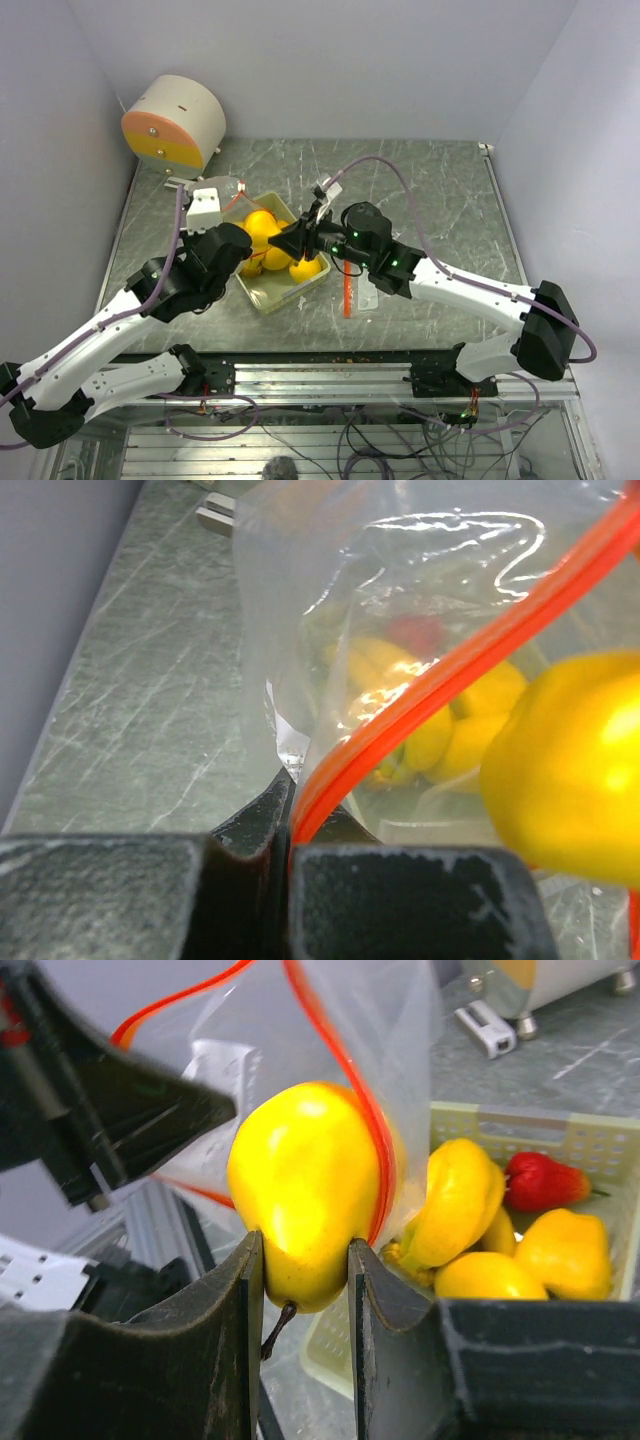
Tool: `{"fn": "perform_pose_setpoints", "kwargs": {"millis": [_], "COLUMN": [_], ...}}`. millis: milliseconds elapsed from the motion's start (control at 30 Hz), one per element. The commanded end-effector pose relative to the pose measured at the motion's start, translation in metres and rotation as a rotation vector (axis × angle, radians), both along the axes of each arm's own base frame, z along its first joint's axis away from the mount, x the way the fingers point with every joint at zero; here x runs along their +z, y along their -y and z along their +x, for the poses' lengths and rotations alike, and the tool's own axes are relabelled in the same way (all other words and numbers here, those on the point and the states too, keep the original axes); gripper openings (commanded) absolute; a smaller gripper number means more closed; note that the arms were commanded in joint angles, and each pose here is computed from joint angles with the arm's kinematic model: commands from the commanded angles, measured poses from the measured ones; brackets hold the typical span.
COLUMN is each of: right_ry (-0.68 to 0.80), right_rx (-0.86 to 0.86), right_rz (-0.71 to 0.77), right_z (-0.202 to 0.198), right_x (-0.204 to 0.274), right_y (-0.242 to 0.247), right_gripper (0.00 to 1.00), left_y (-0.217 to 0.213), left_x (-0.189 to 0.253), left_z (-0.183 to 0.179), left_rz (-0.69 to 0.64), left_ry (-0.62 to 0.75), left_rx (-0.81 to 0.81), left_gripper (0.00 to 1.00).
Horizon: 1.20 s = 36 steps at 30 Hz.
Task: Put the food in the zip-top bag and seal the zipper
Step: Place the fake fruit in the zipper food storage bag.
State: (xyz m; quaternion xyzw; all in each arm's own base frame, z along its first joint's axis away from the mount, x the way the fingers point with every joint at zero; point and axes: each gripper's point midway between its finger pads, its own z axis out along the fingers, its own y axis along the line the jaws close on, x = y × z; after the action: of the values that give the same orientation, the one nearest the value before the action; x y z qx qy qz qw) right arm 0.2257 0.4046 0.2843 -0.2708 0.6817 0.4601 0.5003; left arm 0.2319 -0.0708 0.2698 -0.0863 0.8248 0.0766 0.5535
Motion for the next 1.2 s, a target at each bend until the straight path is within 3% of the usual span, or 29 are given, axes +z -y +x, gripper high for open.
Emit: {"fn": "perform_pose_setpoints", "kwargs": {"millis": [0, 233, 333, 433, 533, 800, 967, 1033, 1167], "right_ry": [0.004, -0.009, -0.003, 0.017, 0.034, 0.082, 0.084, 0.051, -0.031], "right_rx": [-0.144, -0.17, -0.14, -0.126, -0.13, -0.206, -0.409, -0.491, -0.519], "right_rz": [0.012, -0.063, -0.083, -0.085, -0.087, -0.054, -0.048, -0.128, -0.267], "right_z": [0.028, 0.037, 0.031, 0.025, 0.022, 0.014, 0.023, 0.033, 0.047], "right_x": [0.015, 0.009, 0.008, 0.013, 0.018, 0.038, 0.037, 0.009, -0.029], "right_y": [0.002, -0.014, -0.023, -0.023, -0.016, 0.025, 0.077, 0.09, 0.082], "right_gripper": [0.0, 0.02, 0.14, 0.41, 0.59, 0.64, 0.88, 0.98, 1.0], "left_y": [0.012, 0.025, 0.028, 0.03, 0.03, 0.02, -0.003, -0.013, -0.026], "left_x": [0.0, -0.009, -0.01, -0.012, -0.012, -0.014, 0.001, 0.013, 0.033], "left_z": [0.0, 0.004, 0.007, 0.009, 0.011, 0.011, 0.006, 0.004, -0.001], "left_rz": [-0.08, -0.103, -0.097, -0.088, -0.081, -0.031, 0.042, 0.051, 0.036], "left_ry": [0.016, 0.003, -0.001, -0.003, -0.003, -0.009, 0.001, 0.03, 0.081], "left_rx": [-0.059, -0.09, -0.091, -0.089, -0.084, -0.032, 0.057, 0.09, 0.119], "left_gripper": [0.07, 0.07, 0.07, 0.07, 0.07, 0.07, 0.07, 0.07, 0.07]}}
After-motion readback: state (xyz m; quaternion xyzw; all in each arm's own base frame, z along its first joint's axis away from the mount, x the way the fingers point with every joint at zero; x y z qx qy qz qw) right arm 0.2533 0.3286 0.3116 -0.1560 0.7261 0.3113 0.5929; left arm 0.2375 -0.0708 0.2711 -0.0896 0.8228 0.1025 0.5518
